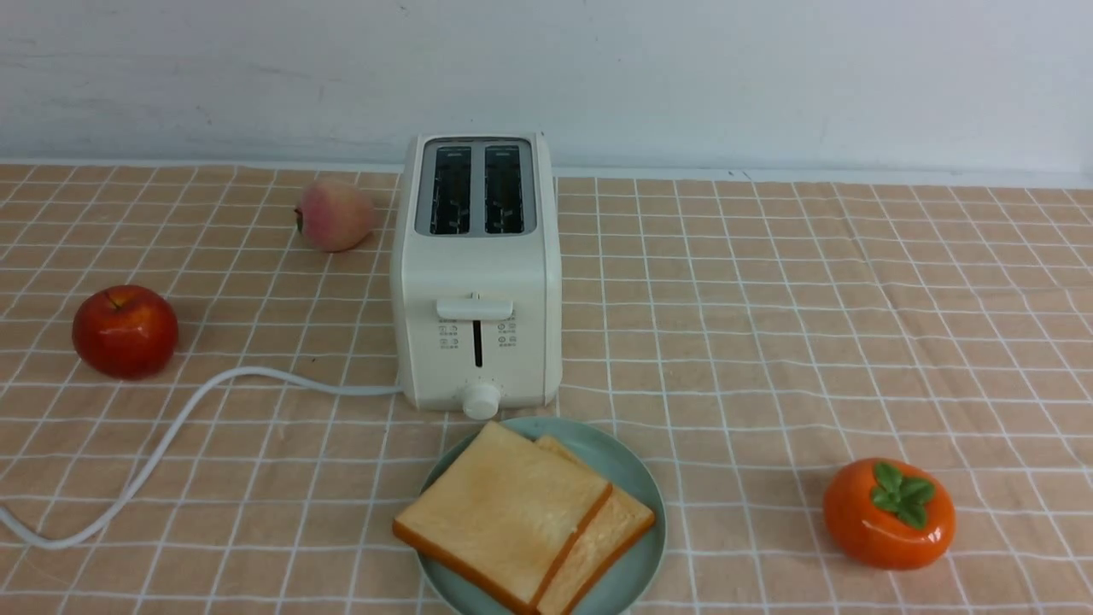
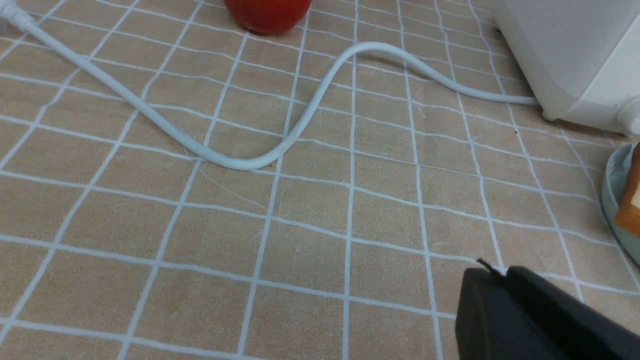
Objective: Take toasted bread from bread machine on light coffee tablecloth place on plate.
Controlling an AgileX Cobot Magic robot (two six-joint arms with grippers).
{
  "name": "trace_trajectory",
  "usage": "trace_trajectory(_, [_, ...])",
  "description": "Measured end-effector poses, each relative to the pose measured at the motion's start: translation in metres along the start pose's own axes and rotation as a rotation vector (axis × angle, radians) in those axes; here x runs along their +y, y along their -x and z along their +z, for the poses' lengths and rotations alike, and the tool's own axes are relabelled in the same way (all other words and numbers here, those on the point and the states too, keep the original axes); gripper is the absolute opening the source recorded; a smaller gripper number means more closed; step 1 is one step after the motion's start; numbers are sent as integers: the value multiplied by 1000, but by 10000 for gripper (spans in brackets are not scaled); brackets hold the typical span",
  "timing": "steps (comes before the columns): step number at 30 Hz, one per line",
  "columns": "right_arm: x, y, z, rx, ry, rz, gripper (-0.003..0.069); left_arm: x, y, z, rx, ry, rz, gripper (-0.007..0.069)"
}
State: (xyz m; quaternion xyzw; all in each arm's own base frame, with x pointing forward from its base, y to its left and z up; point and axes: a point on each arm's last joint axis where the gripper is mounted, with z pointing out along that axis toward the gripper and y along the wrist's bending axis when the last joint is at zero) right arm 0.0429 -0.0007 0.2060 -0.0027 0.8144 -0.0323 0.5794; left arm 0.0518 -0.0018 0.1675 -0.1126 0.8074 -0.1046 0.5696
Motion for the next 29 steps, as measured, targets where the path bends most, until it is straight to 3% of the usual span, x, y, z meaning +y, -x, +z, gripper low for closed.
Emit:
trace_trajectory(8, [1, -28, 15, 52, 0, -2, 97, 0, 0, 0, -1, 0, 0, 42])
trace_trajectory(29, [1, -28, 17, 28, -4, -4, 125, 0, 0, 0, 1, -1, -3, 60])
